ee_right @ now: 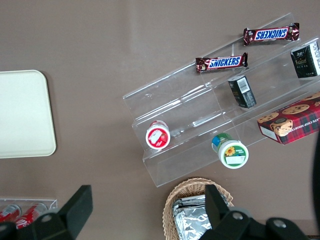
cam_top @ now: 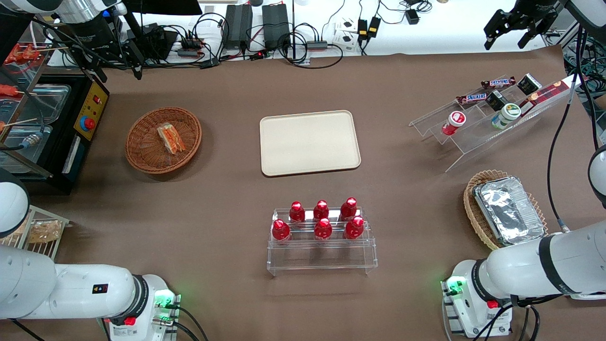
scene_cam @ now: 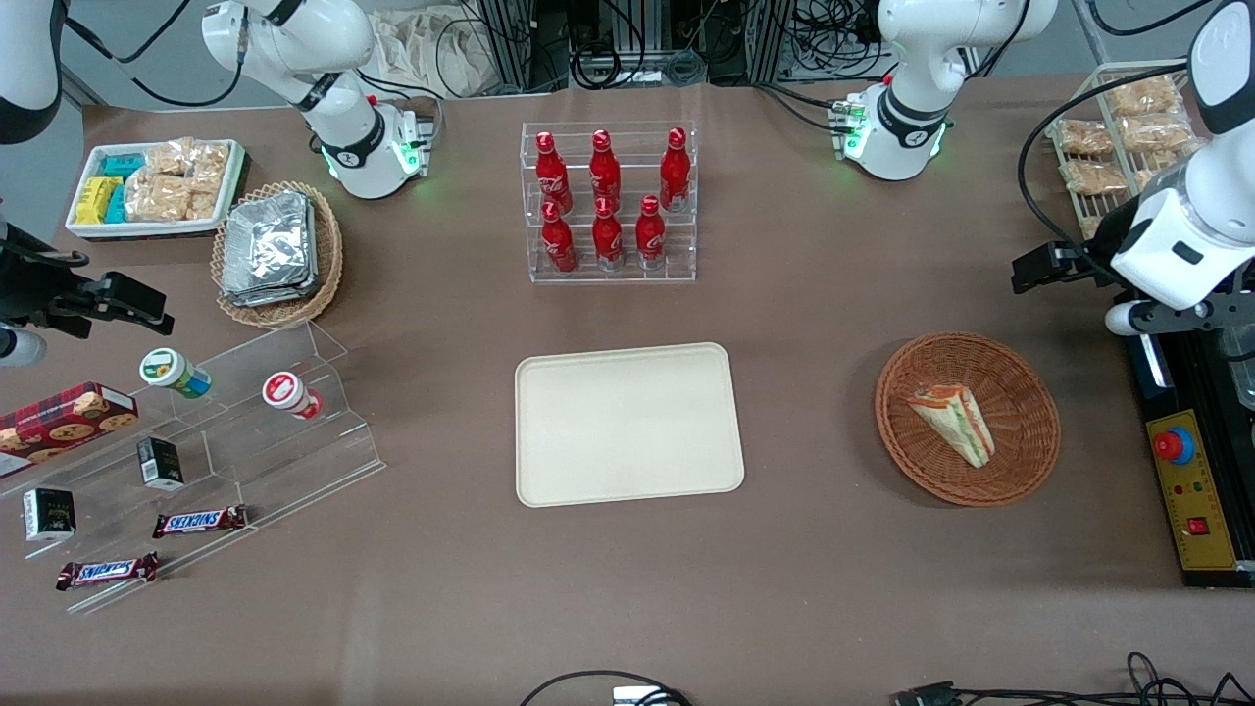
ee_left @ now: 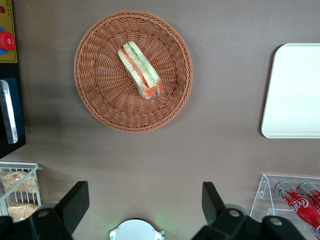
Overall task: Place sandwich from basket to tray
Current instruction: 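Move the left gripper down over the wrapped sandwich in the wicker basket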
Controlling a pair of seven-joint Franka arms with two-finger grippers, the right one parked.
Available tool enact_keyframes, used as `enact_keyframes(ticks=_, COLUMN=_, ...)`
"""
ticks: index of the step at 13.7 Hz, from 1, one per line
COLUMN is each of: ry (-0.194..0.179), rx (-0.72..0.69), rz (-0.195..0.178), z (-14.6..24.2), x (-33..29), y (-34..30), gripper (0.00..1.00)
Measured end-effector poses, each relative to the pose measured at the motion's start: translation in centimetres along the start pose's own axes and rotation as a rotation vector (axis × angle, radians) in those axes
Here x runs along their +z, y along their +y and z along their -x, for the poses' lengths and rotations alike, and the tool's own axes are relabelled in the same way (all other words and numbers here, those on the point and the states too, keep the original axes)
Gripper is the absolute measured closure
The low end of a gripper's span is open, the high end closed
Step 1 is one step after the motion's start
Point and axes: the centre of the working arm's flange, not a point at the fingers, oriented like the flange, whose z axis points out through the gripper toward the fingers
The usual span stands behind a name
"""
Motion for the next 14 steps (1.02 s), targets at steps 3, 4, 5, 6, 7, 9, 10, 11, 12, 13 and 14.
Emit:
enact_keyframes(ticks=3, ry=0.001, rx=0.000, rz=0.000, z=0.0, x=-0.1, y=0.0, gripper=0.00)
enact_keyframes(ticks=4, ry=0.002, rx=0.000, rz=0.000, z=0.0, x=-0.1, y=0.0, gripper=0.00)
enact_keyframes(ticks=5, ry=0.003, rx=-0.001, rz=0.001, z=0.0, x=-0.1, y=0.0, gripper=0.00)
enact_keyframes(ticks=6, ry=0.004, rx=-0.002, rz=0.001, z=0.0, x=-0.2, y=-0.1, gripper=0.00)
enact_keyframes(ticks=7, ry=0.004, rx=-0.004, rz=0.001, z=0.0, x=-0.2, y=-0.2, gripper=0.00)
enact_keyframes(ticks=9, ry=0.002, rx=-0.016, rz=0.002, z=-0.1, x=-0.1, y=-0.5, gripper=0.00)
enact_keyframes(ticks=10, ry=-0.002, rx=-0.038, rz=0.002, z=-0.3, x=0.1, y=-0.5, gripper=0.00)
enact_keyframes(ticks=11, ry=-0.009, rx=-0.069, rz=0.001, z=-0.5, x=0.4, y=-0.6, gripper=0.00)
enact_keyframes(ticks=12, ry=-0.019, rx=-0.100, rz=-0.001, z=-0.9, x=1.0, y=-0.6, gripper=0.00)
enact_keyframes(ticks=13, ry=-0.028, rx=-0.127, rz=-0.001, z=-1.4, x=1.6, y=-0.7, gripper=0.00)
enact_keyframes(ticks=14, ry=-0.038, rx=-0.154, rz=-0.002, z=-2.0, x=2.4, y=-1.0, gripper=0.00)
